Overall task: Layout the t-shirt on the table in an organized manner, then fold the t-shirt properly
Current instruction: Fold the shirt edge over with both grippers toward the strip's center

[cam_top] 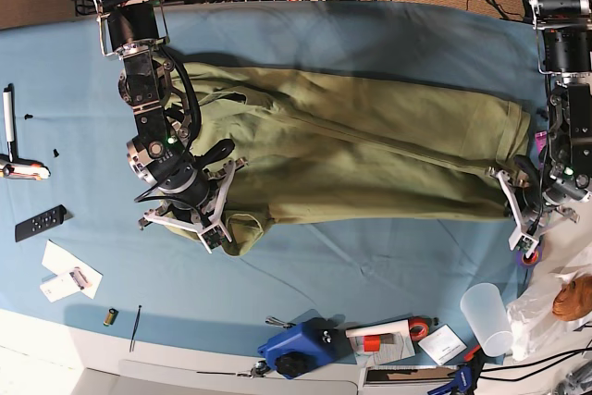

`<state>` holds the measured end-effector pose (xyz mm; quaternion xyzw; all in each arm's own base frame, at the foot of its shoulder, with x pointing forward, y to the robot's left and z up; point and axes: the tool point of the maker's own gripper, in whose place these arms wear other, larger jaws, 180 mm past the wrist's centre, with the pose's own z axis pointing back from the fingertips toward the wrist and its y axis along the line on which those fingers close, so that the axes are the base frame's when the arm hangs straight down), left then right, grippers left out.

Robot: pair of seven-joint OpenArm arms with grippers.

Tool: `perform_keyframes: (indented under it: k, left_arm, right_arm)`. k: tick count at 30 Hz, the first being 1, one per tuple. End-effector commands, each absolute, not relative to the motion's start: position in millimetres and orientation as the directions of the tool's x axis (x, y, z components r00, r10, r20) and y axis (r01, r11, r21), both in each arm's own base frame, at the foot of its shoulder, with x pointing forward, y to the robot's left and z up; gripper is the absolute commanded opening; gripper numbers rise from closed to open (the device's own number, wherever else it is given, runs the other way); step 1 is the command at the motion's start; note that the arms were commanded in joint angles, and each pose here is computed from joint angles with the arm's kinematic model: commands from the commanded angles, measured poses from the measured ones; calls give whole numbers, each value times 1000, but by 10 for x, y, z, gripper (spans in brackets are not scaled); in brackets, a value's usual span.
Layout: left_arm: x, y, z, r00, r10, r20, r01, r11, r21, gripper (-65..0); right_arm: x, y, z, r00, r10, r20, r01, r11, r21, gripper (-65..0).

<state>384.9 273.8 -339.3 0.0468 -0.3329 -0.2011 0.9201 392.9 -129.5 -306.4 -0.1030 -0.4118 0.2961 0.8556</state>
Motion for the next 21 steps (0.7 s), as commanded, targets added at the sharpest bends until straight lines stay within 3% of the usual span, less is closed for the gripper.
perform_keyframes:
  k: [1,7,16,21]
  left_arm:
    - [3925,2831,-3202,679,-408,610,320,913,255,-650]
    - [3858,2997,-3133,742,-340,577,219,937,271,-650]
    - [3583,2833,-3281,784,-343,517,274,939,206,-650]
    - [3371,2873,-3400,814,-305,494,230,951,207,-650]
  right_arm:
    - [4019,-1328,-2888,455,589,668,-392,806,-444,-650]
    - [3959,-1395,-2939,499,571,652,-370,821,-435,-650]
    - [3540,-1426,-2736,459,525,717,-328,850,-412,-650]
    - [3281,-1502,-2826,486,506,712,-319,862,-394,-650]
